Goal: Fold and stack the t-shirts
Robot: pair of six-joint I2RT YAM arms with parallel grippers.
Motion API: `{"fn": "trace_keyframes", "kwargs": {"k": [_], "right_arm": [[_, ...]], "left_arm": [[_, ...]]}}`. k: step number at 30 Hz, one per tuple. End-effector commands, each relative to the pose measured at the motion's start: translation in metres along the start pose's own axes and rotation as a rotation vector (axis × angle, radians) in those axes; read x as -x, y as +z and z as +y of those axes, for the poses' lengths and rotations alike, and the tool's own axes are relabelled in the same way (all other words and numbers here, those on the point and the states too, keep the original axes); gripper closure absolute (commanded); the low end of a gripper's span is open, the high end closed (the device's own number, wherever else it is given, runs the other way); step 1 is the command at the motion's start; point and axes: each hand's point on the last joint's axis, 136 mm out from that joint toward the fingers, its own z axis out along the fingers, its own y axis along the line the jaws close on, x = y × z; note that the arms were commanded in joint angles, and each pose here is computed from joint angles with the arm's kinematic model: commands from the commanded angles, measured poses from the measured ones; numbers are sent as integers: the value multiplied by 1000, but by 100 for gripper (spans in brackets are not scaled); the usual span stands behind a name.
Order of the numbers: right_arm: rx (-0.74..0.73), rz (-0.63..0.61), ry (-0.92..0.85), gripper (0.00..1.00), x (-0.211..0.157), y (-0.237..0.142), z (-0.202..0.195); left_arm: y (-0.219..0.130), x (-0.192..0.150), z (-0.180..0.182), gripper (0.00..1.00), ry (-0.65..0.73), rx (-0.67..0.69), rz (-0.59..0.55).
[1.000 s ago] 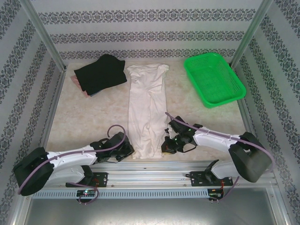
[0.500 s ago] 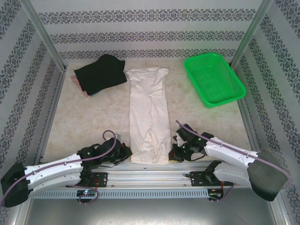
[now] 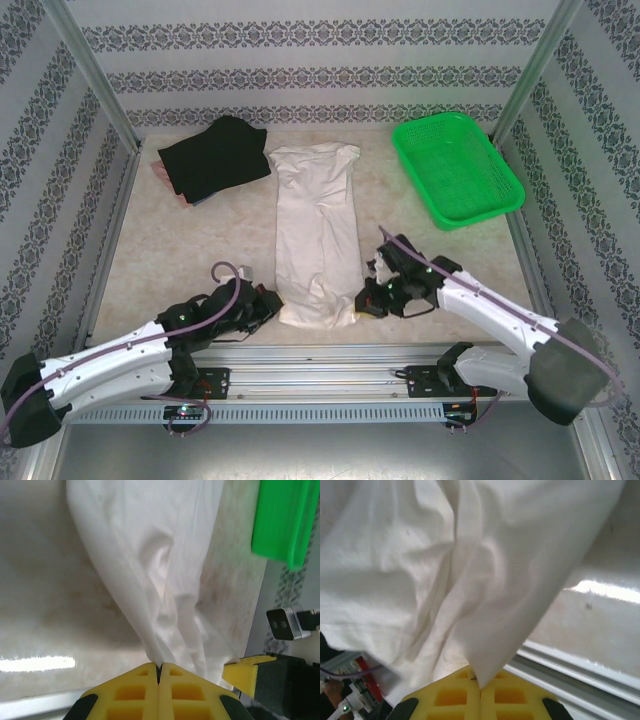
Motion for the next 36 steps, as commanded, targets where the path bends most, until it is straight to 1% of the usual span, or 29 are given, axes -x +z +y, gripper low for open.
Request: {"fn": "trace_keyframes", "kwargs": {"k": [1,5,7,9,13,19,24,28,34,36], "right_arm": [[2,-3,-50,100,29,-11,13],[7,-21,-75,100,75,-20,31],[16,-36,-73,100,101,-22,38],[26,-49,-73,100,124,-24,45],[27,-65,-65,100,170,-22,50],[7,-82,-43,100,225,-16,46],[8,-96,-14,100,258,-13,39],[9,-102,4,100,279,-7,33],[17,-107,26,100,303,2,27],[23,-108,32,100,310,5,27]], "left_arm": [[1,30,-14,100,-16,-10,-35],[11,71,-44,100,-15,-42,-32],[22,91,-59,100,-10,-60,-17],[33,109,-67,100,-15,-69,-5],[56,150,-67,100,-40,-71,7],[90,205,-71,100,-62,-99,41],[122,235,-79,100,-63,-116,70],[149,249,-76,100,-73,-123,109],[171,268,-62,100,-94,-105,119],[173,274,-55,100,-105,-102,113]]}}
